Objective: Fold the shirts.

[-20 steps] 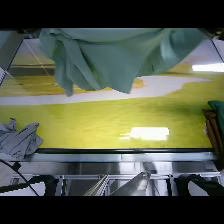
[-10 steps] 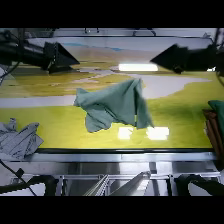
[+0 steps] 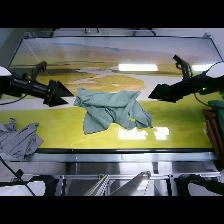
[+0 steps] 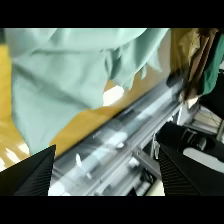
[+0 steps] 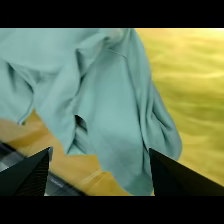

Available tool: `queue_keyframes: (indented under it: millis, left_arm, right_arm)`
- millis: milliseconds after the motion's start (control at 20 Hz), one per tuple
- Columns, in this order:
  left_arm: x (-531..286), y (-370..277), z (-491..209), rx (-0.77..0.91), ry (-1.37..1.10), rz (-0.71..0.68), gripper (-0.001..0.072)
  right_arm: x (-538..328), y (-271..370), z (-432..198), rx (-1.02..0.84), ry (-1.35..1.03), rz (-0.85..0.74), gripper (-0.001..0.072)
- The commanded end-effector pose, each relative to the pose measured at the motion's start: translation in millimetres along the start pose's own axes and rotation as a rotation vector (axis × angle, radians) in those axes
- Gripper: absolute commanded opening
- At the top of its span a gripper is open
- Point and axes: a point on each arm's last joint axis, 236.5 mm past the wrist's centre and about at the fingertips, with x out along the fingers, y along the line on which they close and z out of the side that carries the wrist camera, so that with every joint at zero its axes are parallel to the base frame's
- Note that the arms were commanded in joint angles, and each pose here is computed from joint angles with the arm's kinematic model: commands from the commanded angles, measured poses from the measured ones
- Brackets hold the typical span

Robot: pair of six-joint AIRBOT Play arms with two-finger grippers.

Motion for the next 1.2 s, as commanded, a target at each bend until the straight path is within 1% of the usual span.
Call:
queue_keyframes:
  millis: [0, 50, 100, 250, 350, 550, 650, 750, 900, 1050, 1100, 1150]
  left_arm:
    - [36.6, 25.8, -35.6, -0.072, 0.089, -0.024, 0.0707]
    - [44.1, 28.8, -42.6, -0.083, 0.096, -0.020, 0.0707]
    - [49.4, 32.3, -47.4, -0.093, 0.096, -0.012, 0.0706]
    - [60.2, 60.8, -68.3, -0.143, 0.138, 0.088, 0.0707]
    - [71.4, 72.4, -81.4, -0.158, 0.168, 0.128, 0.0706]
    - [86.9, 76.1, -72.4, -0.121, 0.131, 0.175, 0.0706]
    - [91.0, 78.5, -63.9, -0.111, 0.098, 0.197, 0.0688]
    - [92.3, 82.1, -56.0, -0.105, 0.066, 0.213, 0.0688]
    - [101.4, 90.0, -59.6, -0.153, 0.097, 0.196, 0.0687]
    - [116.8, 75.4, -50.8, -0.179, 0.085, 0.064, 0.0678]
    - [120.2, 72.6, -46.5, -0.171, 0.075, 0.033, 0.0522]
    - [122.0, 70.8, -42.4, -0.151, 0.067, 0.014, 0.0395]
  right_arm:
    - [30.4, -36.0, -28.1, 0.061, 0.075, -0.059, 0.0612]
    - [39.8, -42.3, -37.2, 0.082, 0.107, -0.057, 0.0500]
    - [47.6, -47.2, -43.4, 0.090, 0.134, -0.053, 0.0500]
    - [68.1, -56.5, -53.6, 0.137, 0.192, -0.033, 0.0500]
    - [80.6, -57.8, -58.6, 0.149, 0.219, -0.003, 0.0499]
    - [92.5, -34.2, -48.8, 0.166, 0.190, 0.138, 0.0498]
    - [92.9, -28.8, -44.9, 0.172, 0.176, 0.164, 0.0498]
    - [92.5, -24.7, -41.8, 0.170, 0.164, 0.184, 0.0498]
    - [92.4, -22.7, -40.3, 0.175, 0.159, 0.192, 0.0498]
    - [91.9, -21.5, -41.9, 0.175, 0.167, 0.196, 0.0498]
    - [91.9, -21.7, -41.8, 0.175, 0.166, 0.196, 0.0498]
    - [92.0, -21.9, -41.8, 0.175, 0.166, 0.196, 0.0498]
